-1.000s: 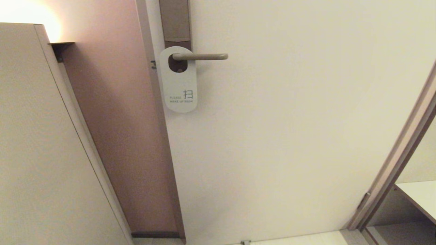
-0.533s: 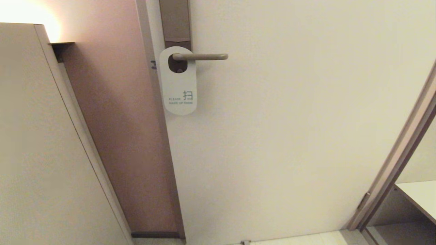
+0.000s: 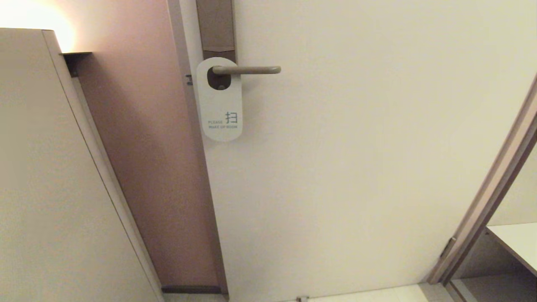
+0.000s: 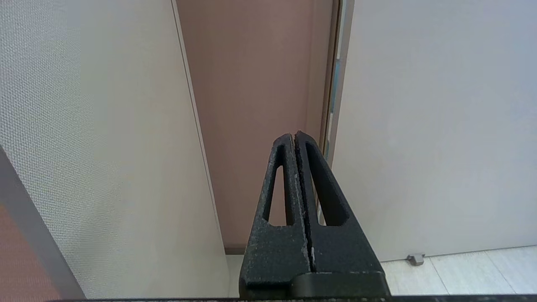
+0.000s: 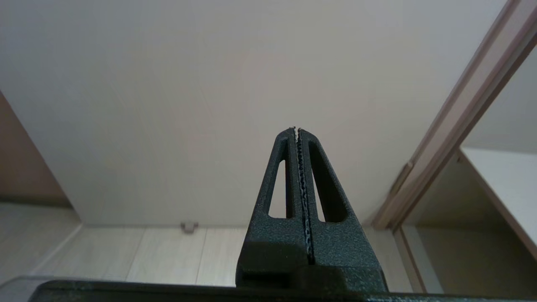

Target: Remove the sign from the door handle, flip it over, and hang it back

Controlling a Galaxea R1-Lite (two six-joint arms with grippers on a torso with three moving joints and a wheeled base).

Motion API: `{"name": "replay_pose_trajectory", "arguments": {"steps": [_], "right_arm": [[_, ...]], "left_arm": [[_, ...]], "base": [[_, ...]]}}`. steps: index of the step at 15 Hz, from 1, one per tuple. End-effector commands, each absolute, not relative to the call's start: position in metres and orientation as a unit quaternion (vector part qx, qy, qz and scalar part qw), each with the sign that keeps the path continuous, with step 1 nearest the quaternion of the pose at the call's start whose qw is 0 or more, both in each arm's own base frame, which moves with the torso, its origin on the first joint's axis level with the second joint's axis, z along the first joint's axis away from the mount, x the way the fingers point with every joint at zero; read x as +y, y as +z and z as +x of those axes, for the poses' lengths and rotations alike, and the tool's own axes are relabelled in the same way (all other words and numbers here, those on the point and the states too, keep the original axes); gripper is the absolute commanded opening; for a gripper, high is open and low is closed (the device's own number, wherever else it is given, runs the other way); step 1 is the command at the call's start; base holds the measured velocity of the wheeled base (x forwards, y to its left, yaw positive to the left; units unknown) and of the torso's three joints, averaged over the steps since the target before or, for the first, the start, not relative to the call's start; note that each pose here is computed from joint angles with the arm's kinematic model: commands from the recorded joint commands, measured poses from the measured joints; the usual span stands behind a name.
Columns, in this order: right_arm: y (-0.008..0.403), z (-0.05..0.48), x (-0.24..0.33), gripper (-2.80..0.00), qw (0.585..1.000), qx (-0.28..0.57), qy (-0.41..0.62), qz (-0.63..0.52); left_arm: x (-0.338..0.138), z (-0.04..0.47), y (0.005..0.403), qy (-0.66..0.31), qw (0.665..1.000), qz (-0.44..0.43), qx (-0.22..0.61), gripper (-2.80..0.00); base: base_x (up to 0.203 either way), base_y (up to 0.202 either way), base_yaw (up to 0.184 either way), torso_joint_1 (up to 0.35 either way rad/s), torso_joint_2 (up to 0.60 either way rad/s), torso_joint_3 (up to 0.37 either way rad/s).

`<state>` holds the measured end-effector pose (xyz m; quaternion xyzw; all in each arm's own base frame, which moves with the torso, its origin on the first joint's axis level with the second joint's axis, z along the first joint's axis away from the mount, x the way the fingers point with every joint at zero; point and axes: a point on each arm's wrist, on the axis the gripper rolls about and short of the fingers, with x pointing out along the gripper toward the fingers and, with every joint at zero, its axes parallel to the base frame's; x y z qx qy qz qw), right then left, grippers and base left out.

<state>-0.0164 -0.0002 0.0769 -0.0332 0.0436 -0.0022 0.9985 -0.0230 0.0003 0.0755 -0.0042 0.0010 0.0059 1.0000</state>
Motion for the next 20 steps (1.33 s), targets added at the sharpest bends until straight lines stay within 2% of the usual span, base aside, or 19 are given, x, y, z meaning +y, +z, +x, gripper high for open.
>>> {"name": "replay_pose_trajectory", "arguments": {"steps": [1,20], "right_arm": [[0.0762,-0.0197,-0.0002,-2.80,0.999,0.021,-0.003,-0.033],[0.0750,-0.0228,-0.0002,-2.80,0.999,0.002,-0.005,-0.031]], "left_arm": [[0.0003,-0.0229,0.0754,0.006,1.000,-0.005,0.002,-2.80],[0.0002,-0.0229,0.0754,0.005,1.000,-0.005,0.002,-2.80]], "base": [[0.000,0.000,0.000,0.000,0.00,0.000],[0.000,0.000,0.000,0.000,0.00,0.000]]}}
